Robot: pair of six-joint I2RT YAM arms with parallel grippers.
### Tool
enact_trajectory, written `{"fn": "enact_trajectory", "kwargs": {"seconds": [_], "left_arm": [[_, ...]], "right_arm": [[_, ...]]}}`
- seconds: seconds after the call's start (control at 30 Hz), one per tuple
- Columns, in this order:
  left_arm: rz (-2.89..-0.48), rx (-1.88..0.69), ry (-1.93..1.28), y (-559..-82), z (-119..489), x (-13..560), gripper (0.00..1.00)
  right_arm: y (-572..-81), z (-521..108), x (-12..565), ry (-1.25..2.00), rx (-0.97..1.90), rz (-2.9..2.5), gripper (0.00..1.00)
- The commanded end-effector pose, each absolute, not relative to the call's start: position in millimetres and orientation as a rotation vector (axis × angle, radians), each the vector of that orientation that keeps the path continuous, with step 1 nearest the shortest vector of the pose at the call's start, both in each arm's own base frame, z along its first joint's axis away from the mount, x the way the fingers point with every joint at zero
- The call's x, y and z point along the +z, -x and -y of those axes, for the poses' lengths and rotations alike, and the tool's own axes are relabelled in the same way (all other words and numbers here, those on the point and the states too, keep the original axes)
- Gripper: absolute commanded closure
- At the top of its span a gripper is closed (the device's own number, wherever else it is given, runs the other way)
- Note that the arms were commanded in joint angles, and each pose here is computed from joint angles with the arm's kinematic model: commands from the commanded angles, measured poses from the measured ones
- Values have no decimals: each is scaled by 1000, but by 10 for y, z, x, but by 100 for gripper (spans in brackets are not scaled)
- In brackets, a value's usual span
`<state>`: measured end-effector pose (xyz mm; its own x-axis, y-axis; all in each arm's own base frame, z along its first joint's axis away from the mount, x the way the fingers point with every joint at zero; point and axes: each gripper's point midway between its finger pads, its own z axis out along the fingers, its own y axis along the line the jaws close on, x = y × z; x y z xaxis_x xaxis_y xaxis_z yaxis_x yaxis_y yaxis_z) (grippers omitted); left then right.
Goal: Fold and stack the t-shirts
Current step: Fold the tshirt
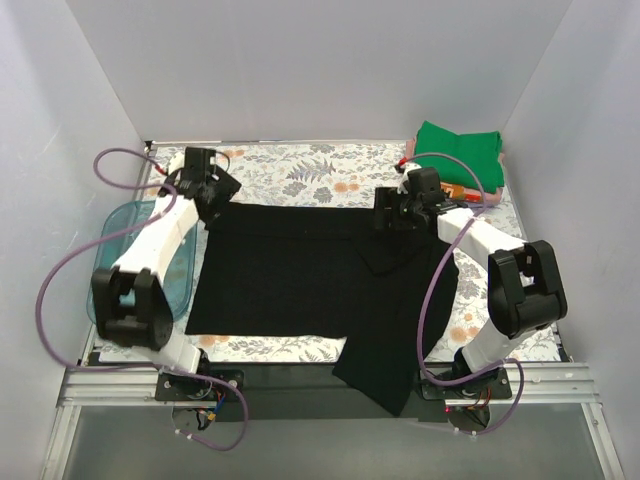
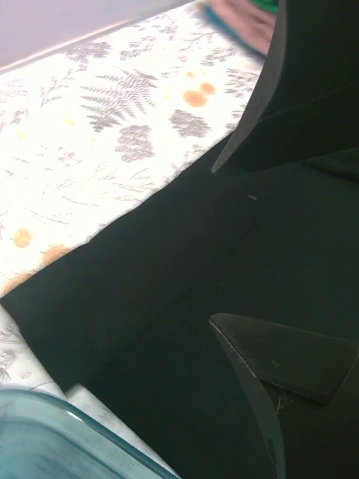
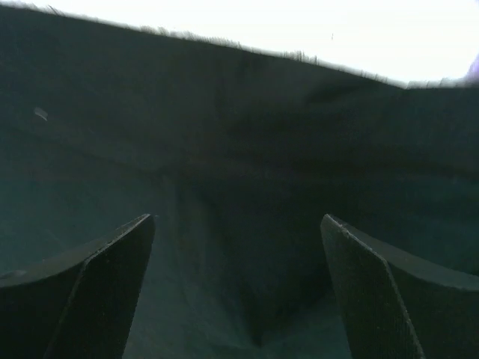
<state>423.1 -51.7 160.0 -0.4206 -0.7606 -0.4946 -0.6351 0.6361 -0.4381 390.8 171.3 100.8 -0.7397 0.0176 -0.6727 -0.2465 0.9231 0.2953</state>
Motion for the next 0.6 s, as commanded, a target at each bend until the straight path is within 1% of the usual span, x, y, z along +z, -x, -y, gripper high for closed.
{"fn": "enact_trajectory", "kwargs": {"seconds": [0.0,0.03,0.07,0.1,0.17,0.2,0.23,0.33,0.4,0.47,0.57], "left_arm": [[-2199,-245,1051,-3682,527,1580,27],[-2196,-242,1063,-3542,505,1552,27],[-2164,-264,1061,-3404,485,1650,27],[-2190,-236,1085,-3214,449,1476,26],[-2187,-226,1115,-3033,414,1422,26],[-2163,-235,1124,-2938,394,1466,26],[-2187,-205,1155,-2805,365,1350,26],[-2178,-214,1178,-2650,348,1315,26],[-2172,-206,1194,-2603,329,1312,26],[-2173,-185,1214,-2548,300,1313,26],[-2167,-154,1238,-2495,255,1316,26]], "right_arm": [[-3705,-1654,680,149,416,-2494,2],[-3671,-1657,645,141,412,-2510,1],[-3611,-1638,595,131,400,-2537,2],[-3525,-1629,544,123,392,-2560,2],[-3406,-1581,482,81,365,-2590,2],[-3268,-1560,454,80,351,-2613,2],[-3215,-1503,441,65,313,-2613,2],[-2908,-1434,428,22,289,-2616,2],[-2727,-1451,479,9,333,-2601,2],[-2465,-1390,345,-5,341,-2634,2],[-2340,-1378,443,-4,394,-2587,1]]}}
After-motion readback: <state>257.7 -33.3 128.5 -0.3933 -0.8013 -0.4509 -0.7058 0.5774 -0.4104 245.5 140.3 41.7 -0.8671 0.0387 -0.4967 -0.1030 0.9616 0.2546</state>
